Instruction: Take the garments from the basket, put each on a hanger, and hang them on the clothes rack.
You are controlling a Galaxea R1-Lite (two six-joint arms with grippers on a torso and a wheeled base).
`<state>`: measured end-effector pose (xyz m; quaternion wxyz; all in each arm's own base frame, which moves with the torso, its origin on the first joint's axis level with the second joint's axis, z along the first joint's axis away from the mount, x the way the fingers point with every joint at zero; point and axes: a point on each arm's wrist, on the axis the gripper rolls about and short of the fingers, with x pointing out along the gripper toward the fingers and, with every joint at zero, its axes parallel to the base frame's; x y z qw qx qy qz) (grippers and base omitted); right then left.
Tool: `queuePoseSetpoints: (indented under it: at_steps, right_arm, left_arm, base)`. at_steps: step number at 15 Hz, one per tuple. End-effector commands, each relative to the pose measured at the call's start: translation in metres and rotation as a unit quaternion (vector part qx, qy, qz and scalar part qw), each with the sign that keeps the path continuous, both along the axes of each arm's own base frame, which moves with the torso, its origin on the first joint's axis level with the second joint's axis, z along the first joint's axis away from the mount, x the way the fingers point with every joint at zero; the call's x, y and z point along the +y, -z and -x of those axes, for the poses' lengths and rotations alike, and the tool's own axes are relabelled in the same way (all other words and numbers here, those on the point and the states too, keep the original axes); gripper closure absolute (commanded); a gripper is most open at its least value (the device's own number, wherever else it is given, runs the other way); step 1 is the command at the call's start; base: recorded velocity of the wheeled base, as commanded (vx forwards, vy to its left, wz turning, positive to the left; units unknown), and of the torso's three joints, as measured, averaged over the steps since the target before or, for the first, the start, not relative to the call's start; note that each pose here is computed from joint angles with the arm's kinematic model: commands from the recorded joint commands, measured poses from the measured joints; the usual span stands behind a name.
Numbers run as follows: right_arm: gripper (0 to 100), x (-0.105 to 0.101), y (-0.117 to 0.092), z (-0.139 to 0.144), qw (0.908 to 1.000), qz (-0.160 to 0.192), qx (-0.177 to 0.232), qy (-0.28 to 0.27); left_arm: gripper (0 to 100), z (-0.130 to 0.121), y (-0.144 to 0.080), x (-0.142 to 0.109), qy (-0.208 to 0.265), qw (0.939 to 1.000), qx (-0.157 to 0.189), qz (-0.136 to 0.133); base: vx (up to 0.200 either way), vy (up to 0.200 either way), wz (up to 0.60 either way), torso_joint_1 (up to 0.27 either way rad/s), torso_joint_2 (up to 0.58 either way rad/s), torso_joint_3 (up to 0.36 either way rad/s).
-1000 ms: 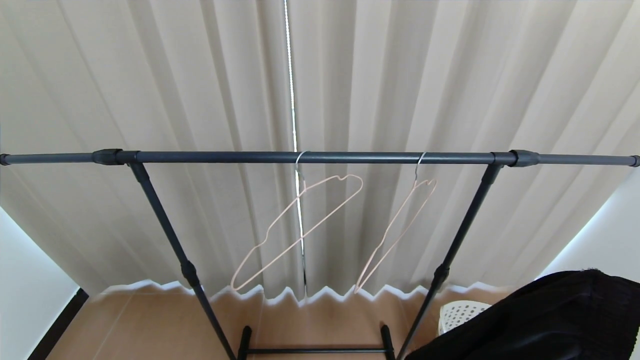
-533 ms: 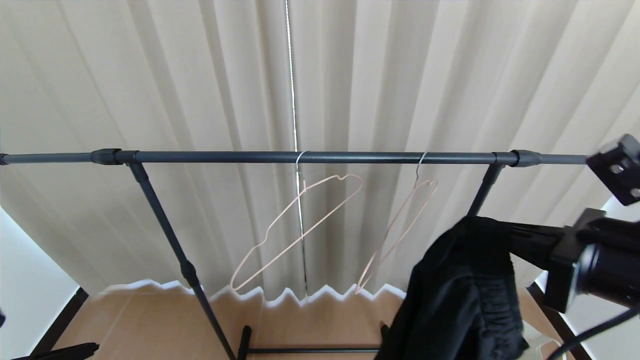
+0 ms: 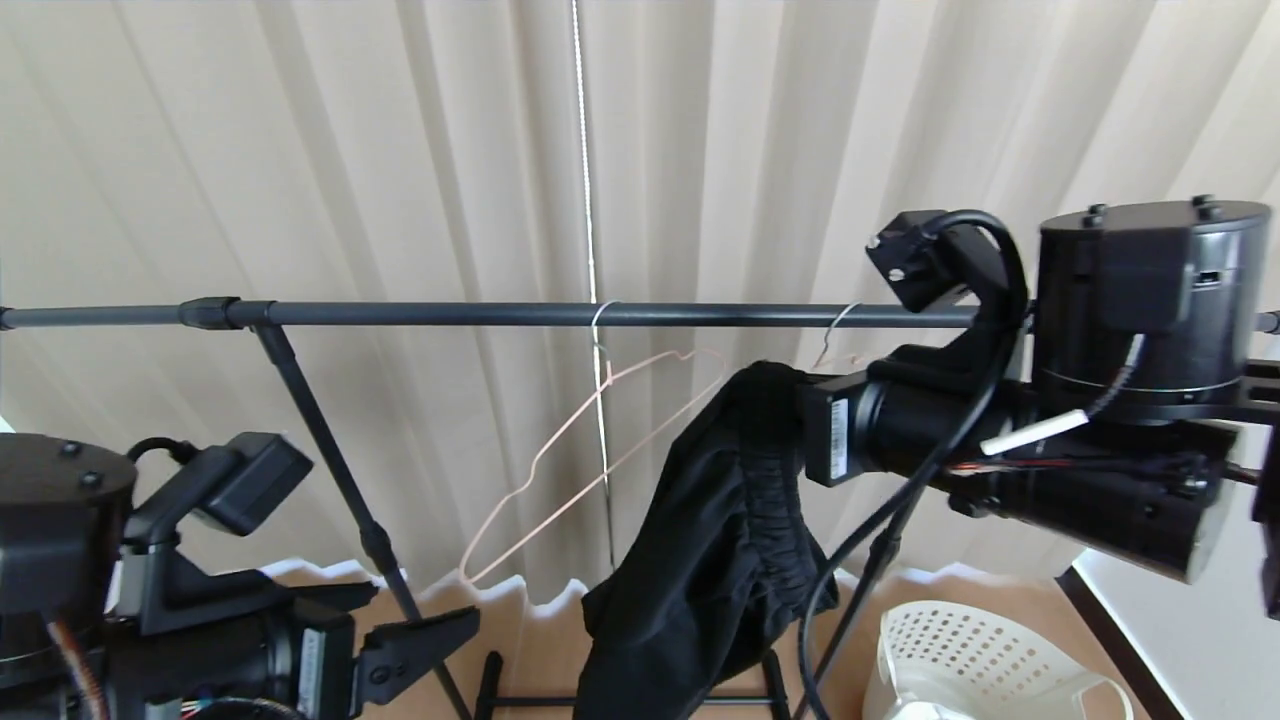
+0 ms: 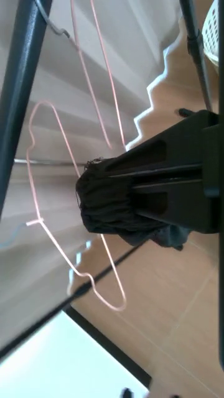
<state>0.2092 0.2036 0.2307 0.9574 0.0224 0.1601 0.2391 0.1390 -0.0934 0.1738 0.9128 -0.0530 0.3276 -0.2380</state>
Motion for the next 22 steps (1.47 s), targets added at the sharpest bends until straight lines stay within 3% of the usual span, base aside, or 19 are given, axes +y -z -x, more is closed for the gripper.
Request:
queuePoseSetpoints:
  at_steps: [1,4,9,13,16,20,22]
  right_arm:
    - [100,0.038,0.021,-0.015,0.9997,0.021,0.002,0.014]
    - [100,0.075,0.028,-0.023,0.9967,0.014,-0.038,0.07]
    - [100,0.087,0.031,-0.011,0.9975,0.012,-0.042,0.055]
    - [100,0.094,0.029,0.002,0.9973,0.012,-0.048,0.054]
    - [100,0.095,0.028,0.005,0.9974,0.011,-0.049,0.052]
    - [100,0.091,0.026,0.009,0.9969,0.011,-0.051,0.06]
    - [100,0.09,0.028,0.01,0.997,0.006,-0.047,0.062]
  left_arm:
    - [0,-0.018,0.013,-0.027,0.011,0.9996,0.022,-0.015]
    - [0,-0.042,0.025,-0.054,-0.006,0.9995,0.024,-0.021]
    - [0,-0.048,0.046,-0.11,-0.018,0.9996,-0.015,-0.016]
    - [0,-0.054,0.033,-0.12,-0.04,0.9984,-0.03,0.028]
    - [0,-0.058,0.028,-0.121,-0.06,0.9966,-0.046,0.034]
    - [0,-0.068,0.03,-0.128,-0.119,0.9898,-0.079,0.006]
    - [0,-0.061,0.029,-0.133,-0.11,0.9906,-0.082,0.008]
  base:
    - [0.0,0.0,0.0,0.0,0.0,0.0]
    - [0.0,0.0,0.0,0.0,0.0,0.0]
    - [0.0,0.0,0.0,0.0,0.0,0.0]
    - [0.0,0.0,0.0,0.0,0.0,0.0]
    - [0.0,0.0,0.0,0.0,0.0,0.0]
    - [0.0,0.0,0.0,0.0,0.0,0.0]
    - [0.0,0.0,0.0,0.0,0.0,0.0]
